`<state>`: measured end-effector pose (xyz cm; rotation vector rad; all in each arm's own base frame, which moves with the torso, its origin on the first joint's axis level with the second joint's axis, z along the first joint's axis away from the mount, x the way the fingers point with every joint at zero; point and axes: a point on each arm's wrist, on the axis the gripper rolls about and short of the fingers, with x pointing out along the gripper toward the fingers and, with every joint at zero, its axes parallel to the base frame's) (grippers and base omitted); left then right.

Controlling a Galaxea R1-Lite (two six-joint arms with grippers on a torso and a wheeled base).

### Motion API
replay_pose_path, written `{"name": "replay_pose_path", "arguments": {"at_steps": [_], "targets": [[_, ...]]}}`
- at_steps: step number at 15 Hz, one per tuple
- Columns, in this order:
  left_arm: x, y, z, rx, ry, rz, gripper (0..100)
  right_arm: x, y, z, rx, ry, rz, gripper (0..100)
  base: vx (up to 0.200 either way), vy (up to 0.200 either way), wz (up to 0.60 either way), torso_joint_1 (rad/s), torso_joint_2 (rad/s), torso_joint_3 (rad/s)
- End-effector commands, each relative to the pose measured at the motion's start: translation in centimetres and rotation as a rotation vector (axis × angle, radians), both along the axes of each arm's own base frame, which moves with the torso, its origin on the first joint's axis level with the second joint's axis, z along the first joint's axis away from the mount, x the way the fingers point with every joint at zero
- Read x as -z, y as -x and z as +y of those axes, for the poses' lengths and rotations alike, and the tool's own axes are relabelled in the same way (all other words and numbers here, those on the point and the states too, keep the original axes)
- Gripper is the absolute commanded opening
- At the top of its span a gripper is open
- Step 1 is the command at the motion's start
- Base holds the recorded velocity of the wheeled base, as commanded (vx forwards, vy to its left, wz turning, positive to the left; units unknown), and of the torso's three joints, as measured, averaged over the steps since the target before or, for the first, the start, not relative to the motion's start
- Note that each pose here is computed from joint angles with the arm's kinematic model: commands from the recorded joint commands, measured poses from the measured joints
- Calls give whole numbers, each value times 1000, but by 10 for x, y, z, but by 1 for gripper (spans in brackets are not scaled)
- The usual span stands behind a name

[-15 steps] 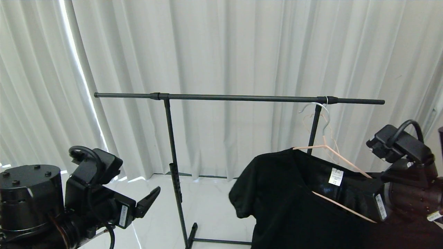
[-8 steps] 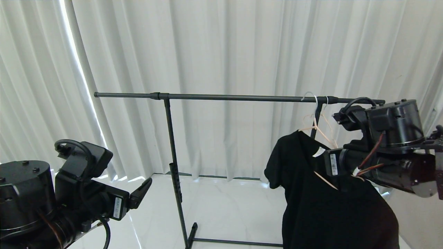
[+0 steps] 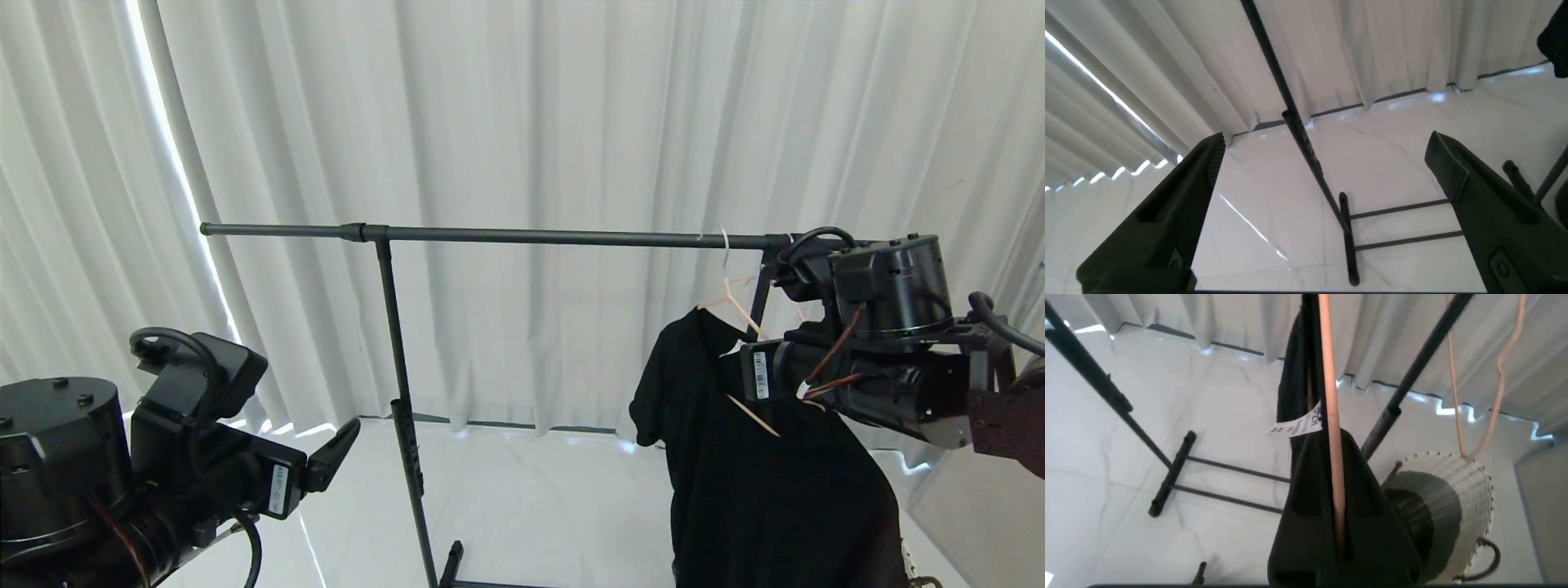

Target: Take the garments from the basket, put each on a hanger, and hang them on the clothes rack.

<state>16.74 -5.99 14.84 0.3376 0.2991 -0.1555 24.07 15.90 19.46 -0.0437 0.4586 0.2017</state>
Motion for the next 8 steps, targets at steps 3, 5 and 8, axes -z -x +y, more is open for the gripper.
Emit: {"name": "replay_pose_path", "arguments": {"at_steps": [3,5,8], "targets": [[0,1,-2,11,-1,1,100,-2,-1,1,-9,-17,-17,0,200,0,0,5,2,1],[0,0,-2,13,-1,1,100,-2,-2,2,-18,-12,-21,0,200,0,0,5,0,2],[1,0,-3,14,-2,4,100,-1,-3,3,-21,-4,-21,0,200,0,0,1,2,1]]}}
